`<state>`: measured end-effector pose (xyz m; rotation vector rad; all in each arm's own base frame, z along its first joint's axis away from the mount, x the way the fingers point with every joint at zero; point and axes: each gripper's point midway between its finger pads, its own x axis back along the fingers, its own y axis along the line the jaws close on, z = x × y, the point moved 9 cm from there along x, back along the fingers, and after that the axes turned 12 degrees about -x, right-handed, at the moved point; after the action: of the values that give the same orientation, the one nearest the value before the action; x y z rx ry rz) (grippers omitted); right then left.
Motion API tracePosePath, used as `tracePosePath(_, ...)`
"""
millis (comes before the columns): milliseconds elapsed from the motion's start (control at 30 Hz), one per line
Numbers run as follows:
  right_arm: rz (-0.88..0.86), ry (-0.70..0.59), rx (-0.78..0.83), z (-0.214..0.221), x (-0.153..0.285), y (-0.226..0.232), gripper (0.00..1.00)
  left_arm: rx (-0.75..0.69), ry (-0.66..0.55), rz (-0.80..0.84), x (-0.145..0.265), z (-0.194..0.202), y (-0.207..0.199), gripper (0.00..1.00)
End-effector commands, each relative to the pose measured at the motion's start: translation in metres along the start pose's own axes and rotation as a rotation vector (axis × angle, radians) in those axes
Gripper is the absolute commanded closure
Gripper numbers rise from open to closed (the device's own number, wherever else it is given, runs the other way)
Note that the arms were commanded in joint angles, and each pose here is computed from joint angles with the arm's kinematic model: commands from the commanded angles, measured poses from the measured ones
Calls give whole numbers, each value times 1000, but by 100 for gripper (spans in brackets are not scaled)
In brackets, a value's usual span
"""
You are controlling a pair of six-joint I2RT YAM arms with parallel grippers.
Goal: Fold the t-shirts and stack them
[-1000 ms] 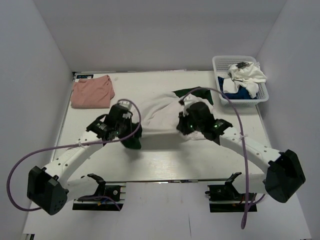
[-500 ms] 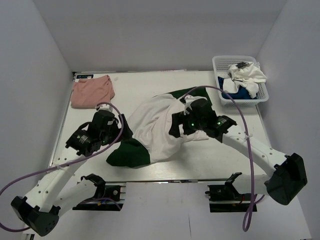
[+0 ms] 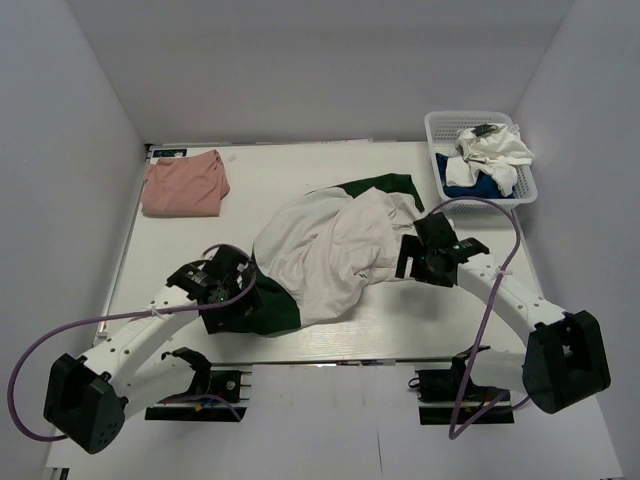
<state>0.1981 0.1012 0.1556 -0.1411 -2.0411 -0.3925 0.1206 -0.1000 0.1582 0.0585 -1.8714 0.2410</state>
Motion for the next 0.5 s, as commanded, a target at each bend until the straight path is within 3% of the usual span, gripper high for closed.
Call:
tracePosePath(0,33,15,-93,4,-12,-12,10,153,91,-15,-6,17,4,0)
tracePosePath(200,-3,-66,-82,-19,-37,-3,13,264,23,-58,-22,13,7,0)
tracePosePath(367,-65,-18,-53,-20,-56,7,16,279,-19,-59,-35,7,3,0)
tracePosePath(467,-88,51,-61,-9,-70,9,19,281,-36,-41,-45,5,1,14)
